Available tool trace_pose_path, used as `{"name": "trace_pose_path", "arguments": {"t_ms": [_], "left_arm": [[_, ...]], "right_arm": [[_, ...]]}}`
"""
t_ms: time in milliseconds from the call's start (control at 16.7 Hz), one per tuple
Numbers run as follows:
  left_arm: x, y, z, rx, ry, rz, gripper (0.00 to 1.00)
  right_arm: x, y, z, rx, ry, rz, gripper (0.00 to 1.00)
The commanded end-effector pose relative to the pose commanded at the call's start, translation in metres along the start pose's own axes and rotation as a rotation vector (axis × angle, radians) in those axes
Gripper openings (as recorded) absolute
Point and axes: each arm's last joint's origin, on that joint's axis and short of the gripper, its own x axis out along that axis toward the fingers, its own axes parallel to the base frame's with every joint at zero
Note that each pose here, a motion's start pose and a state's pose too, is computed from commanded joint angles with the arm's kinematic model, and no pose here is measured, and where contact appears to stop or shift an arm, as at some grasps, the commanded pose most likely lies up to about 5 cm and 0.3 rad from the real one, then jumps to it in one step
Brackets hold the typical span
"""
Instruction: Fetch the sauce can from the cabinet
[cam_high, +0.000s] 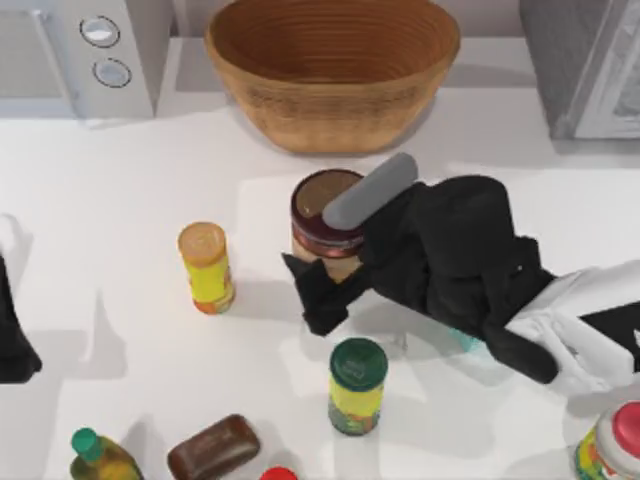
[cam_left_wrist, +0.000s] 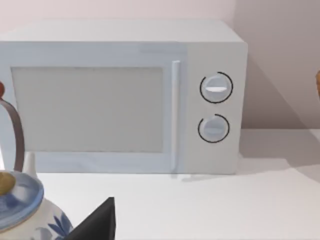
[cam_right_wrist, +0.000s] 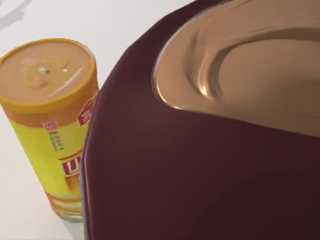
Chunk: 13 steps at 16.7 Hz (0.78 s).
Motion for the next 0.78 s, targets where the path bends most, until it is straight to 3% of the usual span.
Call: {"name": "trace_pose_path", "arguments": {"t_ms": [300,780], "left_arm": [[0.0,0.0,0.0,0.0,0.0,0.0,1.0],[0.0,0.0,0.0,0.0,0.0,0.0,1.0]], "right_arm": [[0.0051,-0.0002,-0.0027,0.0,-0.001,-0.001,0.0],[0.0051,-0.0002,-0.0027,0.0,-0.001,-0.001,0.6]]}}
